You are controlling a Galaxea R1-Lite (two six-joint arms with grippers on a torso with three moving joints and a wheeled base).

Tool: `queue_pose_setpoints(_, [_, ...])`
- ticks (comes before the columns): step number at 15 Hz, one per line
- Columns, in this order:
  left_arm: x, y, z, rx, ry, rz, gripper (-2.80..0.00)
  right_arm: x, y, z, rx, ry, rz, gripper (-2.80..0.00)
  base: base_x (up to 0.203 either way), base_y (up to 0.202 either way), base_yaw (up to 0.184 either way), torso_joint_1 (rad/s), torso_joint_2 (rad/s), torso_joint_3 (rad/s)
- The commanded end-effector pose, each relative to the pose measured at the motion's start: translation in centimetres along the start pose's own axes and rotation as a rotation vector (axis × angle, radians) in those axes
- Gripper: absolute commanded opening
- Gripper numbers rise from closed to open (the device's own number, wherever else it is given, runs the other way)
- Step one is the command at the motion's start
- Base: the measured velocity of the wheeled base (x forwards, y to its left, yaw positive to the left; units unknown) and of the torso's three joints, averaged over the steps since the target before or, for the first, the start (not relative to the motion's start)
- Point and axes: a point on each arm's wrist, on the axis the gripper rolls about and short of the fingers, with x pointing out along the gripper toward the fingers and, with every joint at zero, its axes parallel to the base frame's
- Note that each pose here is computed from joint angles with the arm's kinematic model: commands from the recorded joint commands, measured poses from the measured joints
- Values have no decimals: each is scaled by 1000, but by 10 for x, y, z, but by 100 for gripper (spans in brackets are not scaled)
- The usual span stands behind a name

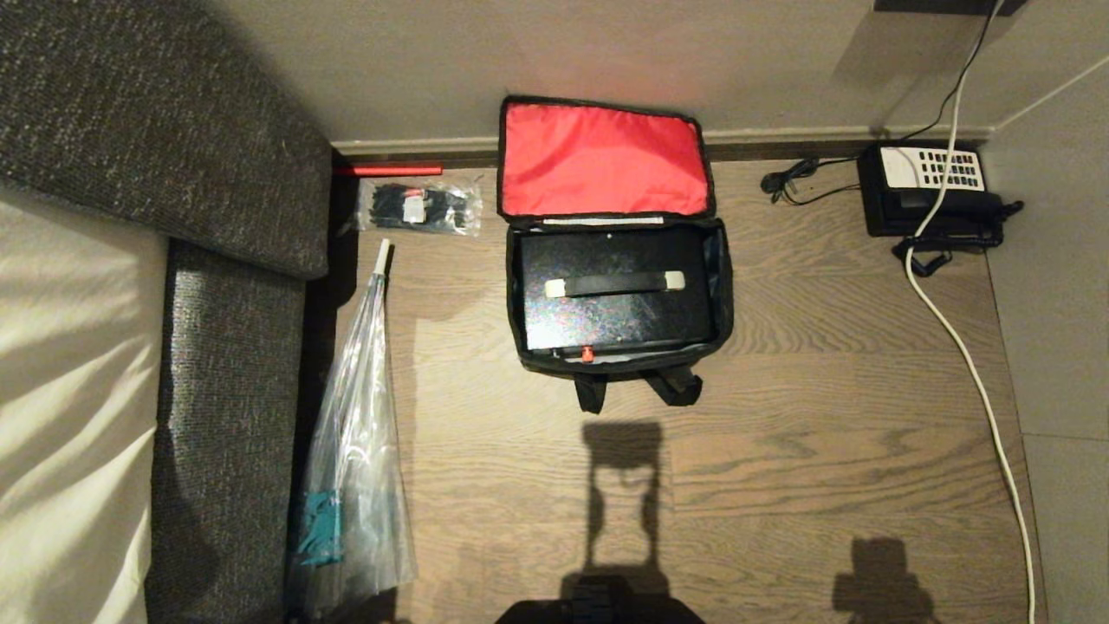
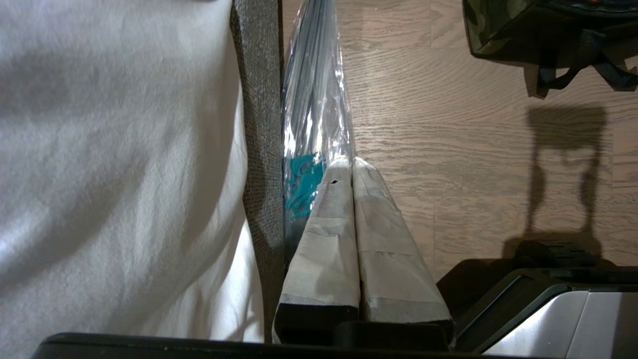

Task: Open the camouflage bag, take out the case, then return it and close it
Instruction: Grip the handle

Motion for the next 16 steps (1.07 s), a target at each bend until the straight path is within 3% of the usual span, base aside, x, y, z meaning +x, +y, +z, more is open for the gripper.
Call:
queue_pose_setpoints(1, [-2,0,-1,11,-19,-3,-280,-2,0,-1,1,-29,2,-280,0,0,0,0,0,0])
queue_pose_setpoints(7, [-1,0,-1,-3,-18,2,-280,-2,0,-1,1,-29,2,-280,0,0,0,0,0,0])
queue_pose_setpoints(11, [-2,0,-1,11,-19,7,-280,-2,0,-1,1,-29,2,-280,133,0,2,3,2,0])
queue_pose_setpoints(16, [-2,0,-1,12,-20,5,-280,-2,0,-1,1,-29,2,-280,0,0,0,0,0,0])
